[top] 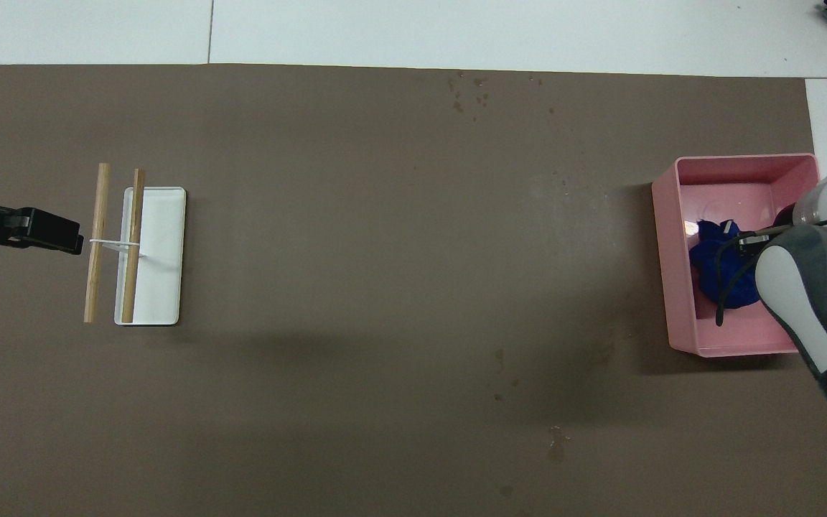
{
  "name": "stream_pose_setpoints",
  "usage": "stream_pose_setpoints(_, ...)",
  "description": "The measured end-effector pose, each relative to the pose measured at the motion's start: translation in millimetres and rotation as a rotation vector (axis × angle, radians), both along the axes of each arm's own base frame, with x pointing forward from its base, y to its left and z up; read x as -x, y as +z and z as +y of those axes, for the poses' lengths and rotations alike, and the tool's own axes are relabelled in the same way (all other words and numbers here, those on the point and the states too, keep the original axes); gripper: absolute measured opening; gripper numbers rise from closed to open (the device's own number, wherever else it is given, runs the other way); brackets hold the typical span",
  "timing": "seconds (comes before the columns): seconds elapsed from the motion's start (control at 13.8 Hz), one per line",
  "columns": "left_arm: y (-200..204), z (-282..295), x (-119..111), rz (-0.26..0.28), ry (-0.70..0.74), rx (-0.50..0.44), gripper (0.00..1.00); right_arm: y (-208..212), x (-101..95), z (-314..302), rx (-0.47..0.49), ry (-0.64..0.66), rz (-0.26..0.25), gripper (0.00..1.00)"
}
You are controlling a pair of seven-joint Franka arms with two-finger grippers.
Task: Wipe water with towel using both arms
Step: 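Open the right gripper and lift it out of the bin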
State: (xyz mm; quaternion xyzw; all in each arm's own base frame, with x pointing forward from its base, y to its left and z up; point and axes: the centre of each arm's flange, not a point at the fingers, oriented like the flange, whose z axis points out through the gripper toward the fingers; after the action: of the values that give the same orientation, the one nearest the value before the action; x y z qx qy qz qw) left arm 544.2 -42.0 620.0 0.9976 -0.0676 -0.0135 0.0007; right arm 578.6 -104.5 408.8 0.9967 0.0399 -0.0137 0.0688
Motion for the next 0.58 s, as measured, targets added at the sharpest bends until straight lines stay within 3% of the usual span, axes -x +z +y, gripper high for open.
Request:
stream_pose_setpoints(0.36, 0, 0, 0, 0.000, 0.000, 0.000, 1.00, 74, -10.6, 30, -0.051, -0.001, -0.071, 1.00)
stream_pose_setpoints(0.58, 0, 0, 0, 0.000, 0.000, 0.000, 1.00, 147, -9.1, 58, -0.071, 0.009, -0.131, 1.00)
